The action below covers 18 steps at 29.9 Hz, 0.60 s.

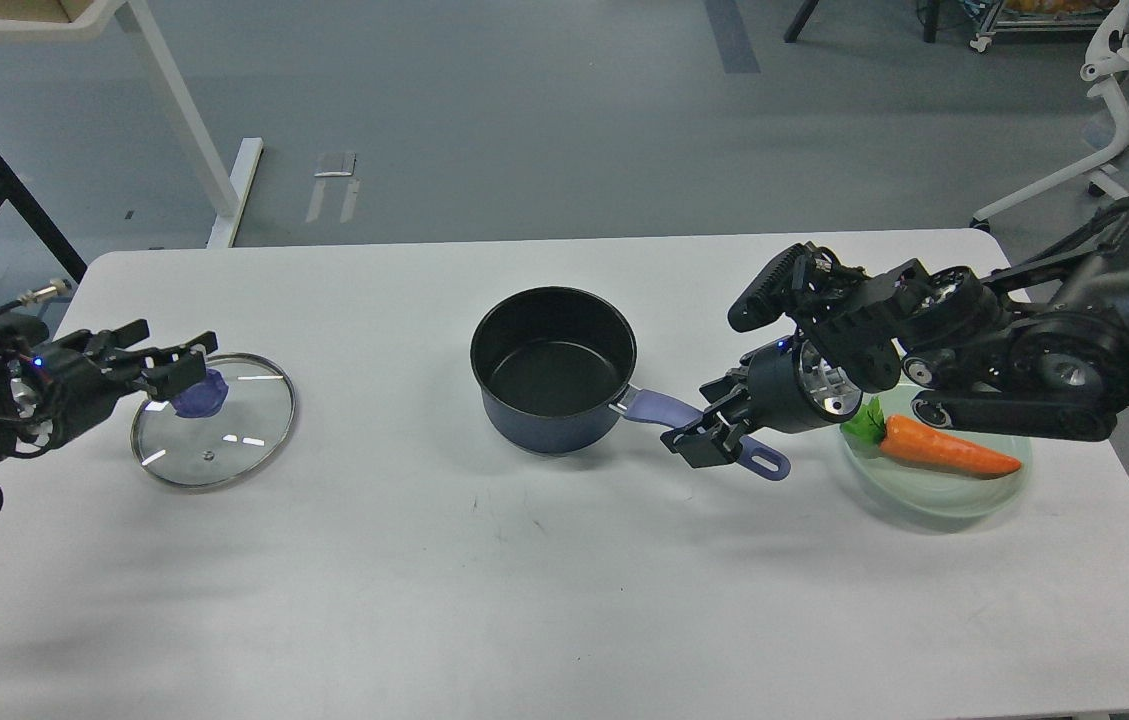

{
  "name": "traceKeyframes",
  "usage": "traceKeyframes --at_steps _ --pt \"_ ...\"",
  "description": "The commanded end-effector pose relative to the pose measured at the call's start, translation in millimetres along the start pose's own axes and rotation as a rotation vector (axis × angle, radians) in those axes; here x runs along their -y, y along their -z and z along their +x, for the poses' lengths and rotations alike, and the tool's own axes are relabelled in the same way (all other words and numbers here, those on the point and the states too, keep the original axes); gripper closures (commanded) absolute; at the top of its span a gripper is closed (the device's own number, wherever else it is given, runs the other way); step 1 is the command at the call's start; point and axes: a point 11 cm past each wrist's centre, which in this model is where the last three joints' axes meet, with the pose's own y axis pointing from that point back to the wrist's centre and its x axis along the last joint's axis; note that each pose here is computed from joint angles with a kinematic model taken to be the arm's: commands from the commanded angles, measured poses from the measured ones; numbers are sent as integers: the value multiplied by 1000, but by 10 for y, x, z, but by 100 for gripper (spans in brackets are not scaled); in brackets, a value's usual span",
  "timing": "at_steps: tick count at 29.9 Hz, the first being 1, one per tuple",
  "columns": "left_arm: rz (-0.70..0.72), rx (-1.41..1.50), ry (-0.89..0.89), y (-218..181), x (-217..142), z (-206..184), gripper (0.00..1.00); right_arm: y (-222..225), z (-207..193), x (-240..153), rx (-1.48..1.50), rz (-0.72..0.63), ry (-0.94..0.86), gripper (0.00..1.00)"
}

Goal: Open pot lid

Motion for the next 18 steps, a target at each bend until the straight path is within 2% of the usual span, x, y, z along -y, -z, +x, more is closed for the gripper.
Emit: traceKeyframes --at_steps 1,8,15,18 --pt "59 -214 -149 41 59 363 1 -68 163 -94 26 -12 -76 3" --pt "72 -558 -336 -30 190 834 1 -463 569 -499 227 -41 -400 2" --pt "-22 -846 -374 -523 543 807 0 -821 611 -717 533 10 -734 1" --pt "-73 -995 -412 -740 705 865 0 -895 575 -786 724 82 -867 1"
